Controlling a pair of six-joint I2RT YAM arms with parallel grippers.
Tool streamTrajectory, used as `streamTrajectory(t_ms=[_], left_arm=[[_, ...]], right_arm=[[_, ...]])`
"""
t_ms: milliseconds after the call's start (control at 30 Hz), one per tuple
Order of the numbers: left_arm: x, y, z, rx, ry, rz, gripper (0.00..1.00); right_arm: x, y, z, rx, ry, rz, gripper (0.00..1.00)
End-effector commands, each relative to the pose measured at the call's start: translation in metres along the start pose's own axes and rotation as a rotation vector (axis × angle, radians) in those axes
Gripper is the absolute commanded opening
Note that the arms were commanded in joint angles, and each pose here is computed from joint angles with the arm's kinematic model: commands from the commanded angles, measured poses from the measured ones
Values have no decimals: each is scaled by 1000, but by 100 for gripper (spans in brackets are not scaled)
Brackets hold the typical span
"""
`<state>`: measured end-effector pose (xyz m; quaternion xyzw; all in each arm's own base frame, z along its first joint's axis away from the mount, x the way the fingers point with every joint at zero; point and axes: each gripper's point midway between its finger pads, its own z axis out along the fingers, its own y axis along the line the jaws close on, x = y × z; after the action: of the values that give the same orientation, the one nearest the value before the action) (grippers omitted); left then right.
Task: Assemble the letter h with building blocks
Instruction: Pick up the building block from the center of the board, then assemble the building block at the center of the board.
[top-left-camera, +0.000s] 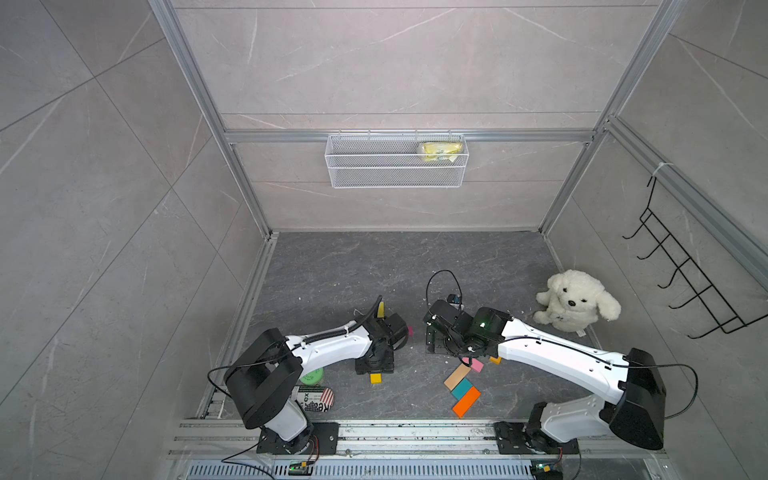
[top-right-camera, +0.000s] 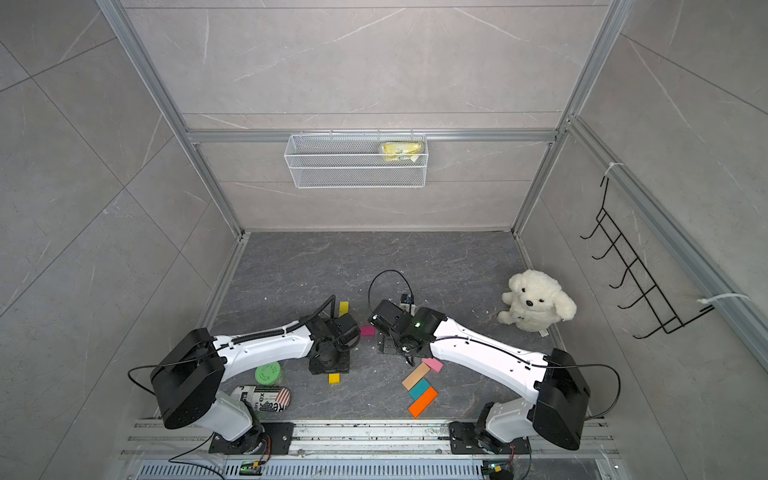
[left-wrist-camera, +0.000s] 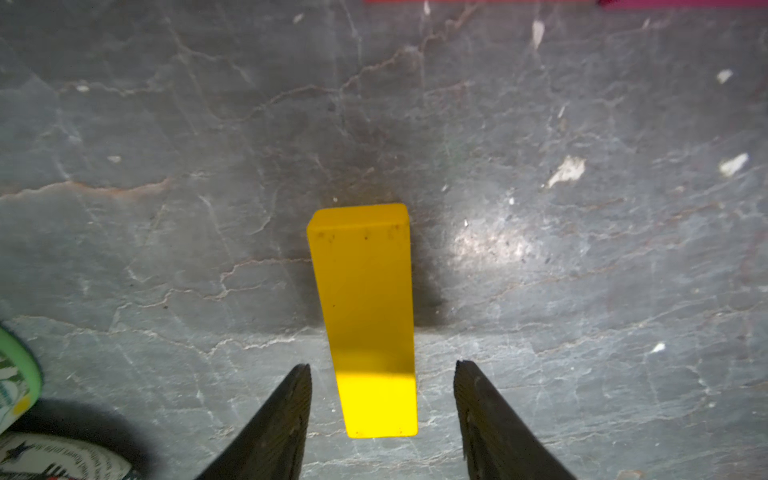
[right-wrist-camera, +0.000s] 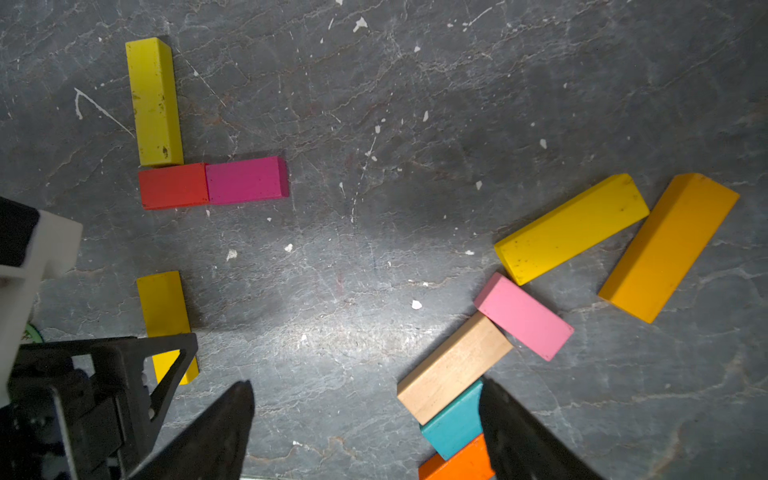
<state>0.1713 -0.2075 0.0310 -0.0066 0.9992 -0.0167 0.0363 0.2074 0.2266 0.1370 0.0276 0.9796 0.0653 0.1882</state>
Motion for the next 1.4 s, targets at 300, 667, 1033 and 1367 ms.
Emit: streamTrajectory(t_ms=[300, 667, 1033, 1367], left_arm=[[-16, -6, 14, 74, 22, -45, 41], [-41, -2, 6, 75, -12, -23, 22], [-52, -14, 7, 81, 6, 29, 18], [-54, -15, 12, 66, 13, 22, 18]], right_arm=[[-13, -38, -34, -25, -142, 69, 84], [-12, -41, -34, -8, -131, 74, 83], [-9, -39, -29, -3, -114, 69, 83], [-8, -40, -28, 2, -112, 65, 83]])
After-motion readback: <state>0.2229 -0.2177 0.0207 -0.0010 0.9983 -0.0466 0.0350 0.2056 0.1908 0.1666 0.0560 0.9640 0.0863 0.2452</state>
